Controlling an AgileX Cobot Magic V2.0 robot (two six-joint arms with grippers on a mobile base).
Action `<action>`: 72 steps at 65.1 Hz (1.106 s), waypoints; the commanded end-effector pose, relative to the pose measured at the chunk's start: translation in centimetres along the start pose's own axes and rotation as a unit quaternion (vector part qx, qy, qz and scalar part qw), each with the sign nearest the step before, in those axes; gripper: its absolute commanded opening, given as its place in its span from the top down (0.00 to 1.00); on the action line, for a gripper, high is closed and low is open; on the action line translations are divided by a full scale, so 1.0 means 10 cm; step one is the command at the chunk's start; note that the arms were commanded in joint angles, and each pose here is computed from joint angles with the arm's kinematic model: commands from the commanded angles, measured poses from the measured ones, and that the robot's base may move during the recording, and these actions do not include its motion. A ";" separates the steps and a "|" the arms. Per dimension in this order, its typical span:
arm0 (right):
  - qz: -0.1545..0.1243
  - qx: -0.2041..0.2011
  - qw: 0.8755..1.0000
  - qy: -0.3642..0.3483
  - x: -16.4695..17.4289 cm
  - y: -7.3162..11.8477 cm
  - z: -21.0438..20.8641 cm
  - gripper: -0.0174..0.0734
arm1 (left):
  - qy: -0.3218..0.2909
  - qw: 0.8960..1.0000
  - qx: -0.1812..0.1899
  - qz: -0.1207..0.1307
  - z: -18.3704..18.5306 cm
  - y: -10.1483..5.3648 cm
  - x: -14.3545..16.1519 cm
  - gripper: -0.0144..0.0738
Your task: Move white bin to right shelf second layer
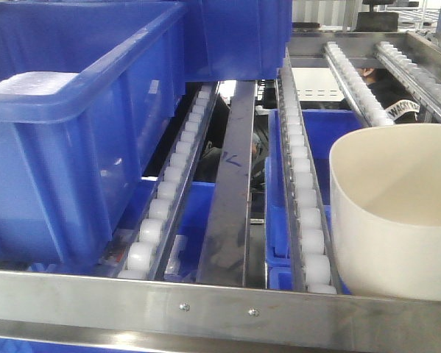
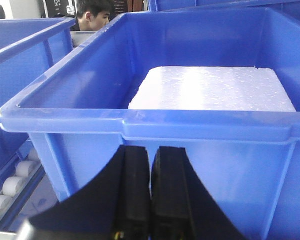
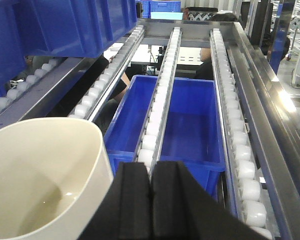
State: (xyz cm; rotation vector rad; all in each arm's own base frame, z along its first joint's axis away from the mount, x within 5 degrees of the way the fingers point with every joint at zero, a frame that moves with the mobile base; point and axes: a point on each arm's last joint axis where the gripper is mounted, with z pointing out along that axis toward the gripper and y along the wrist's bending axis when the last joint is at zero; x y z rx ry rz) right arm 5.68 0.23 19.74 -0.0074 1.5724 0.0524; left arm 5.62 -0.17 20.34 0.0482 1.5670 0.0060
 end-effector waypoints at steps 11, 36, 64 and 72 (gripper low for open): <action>-0.005 0.002 0.998 -0.063 -0.15 0.00 -0.03 0.75 | -0.031 0.999 -0.005 -0.004 0.00 0.01 0.04 0.74; -0.005 0.002 0.998 -0.063 -0.15 0.00 -0.03 0.75 | -0.031 0.999 -0.005 -0.004 0.00 0.01 0.04 0.74; -0.005 0.002 0.998 -0.062 -0.14 0.00 -0.03 0.75 | -0.031 0.999 -0.005 -0.004 0.00 0.01 0.04 0.74; -0.005 0.002 0.998 -0.062 -0.14 0.00 -0.03 0.75 | -0.031 0.999 -0.005 -0.004 0.00 0.01 0.04 0.74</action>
